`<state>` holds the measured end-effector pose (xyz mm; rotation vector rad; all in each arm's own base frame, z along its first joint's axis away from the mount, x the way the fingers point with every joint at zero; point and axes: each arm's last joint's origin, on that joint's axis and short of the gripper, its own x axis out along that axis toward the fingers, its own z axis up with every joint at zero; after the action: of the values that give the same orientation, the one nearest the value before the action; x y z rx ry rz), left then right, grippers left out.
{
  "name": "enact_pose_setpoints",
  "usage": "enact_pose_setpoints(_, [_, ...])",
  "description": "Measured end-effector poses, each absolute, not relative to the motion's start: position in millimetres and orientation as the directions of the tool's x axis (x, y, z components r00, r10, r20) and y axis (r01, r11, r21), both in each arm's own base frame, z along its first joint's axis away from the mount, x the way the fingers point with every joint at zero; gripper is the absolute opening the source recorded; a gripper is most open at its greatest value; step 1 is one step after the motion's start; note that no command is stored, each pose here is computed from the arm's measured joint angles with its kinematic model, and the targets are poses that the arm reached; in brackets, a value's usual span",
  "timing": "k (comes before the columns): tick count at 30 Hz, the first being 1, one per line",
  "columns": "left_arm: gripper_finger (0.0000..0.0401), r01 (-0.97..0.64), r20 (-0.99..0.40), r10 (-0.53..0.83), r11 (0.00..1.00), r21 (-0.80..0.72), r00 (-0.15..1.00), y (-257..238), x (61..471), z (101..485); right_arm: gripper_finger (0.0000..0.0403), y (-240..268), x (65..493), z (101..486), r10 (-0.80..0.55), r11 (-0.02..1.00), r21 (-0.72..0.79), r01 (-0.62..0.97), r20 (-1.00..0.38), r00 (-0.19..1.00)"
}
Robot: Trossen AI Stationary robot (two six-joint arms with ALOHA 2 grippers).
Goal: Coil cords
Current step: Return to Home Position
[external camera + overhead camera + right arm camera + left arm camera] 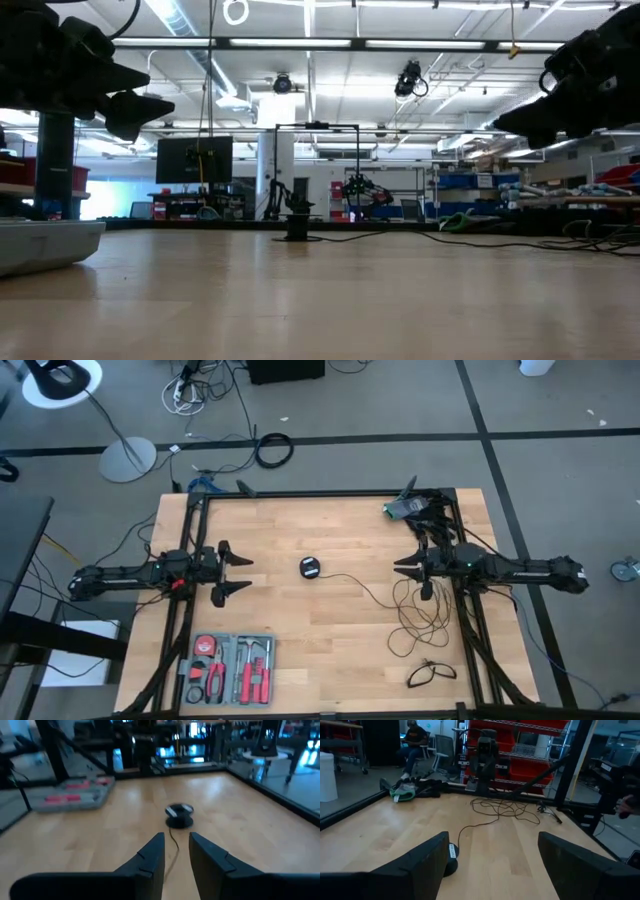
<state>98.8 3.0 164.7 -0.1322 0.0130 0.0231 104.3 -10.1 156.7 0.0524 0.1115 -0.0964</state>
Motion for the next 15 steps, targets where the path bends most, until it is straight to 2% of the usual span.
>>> enact_pose_setpoints(15, [0.031, -0.08, -0.041, 0.075, 0.984, -0.158, 0.996, 5, 100, 163, 0.0089, -11, 114, 137, -0.092, 0.993, 0.039, 0.11, -0.323, 0.942])
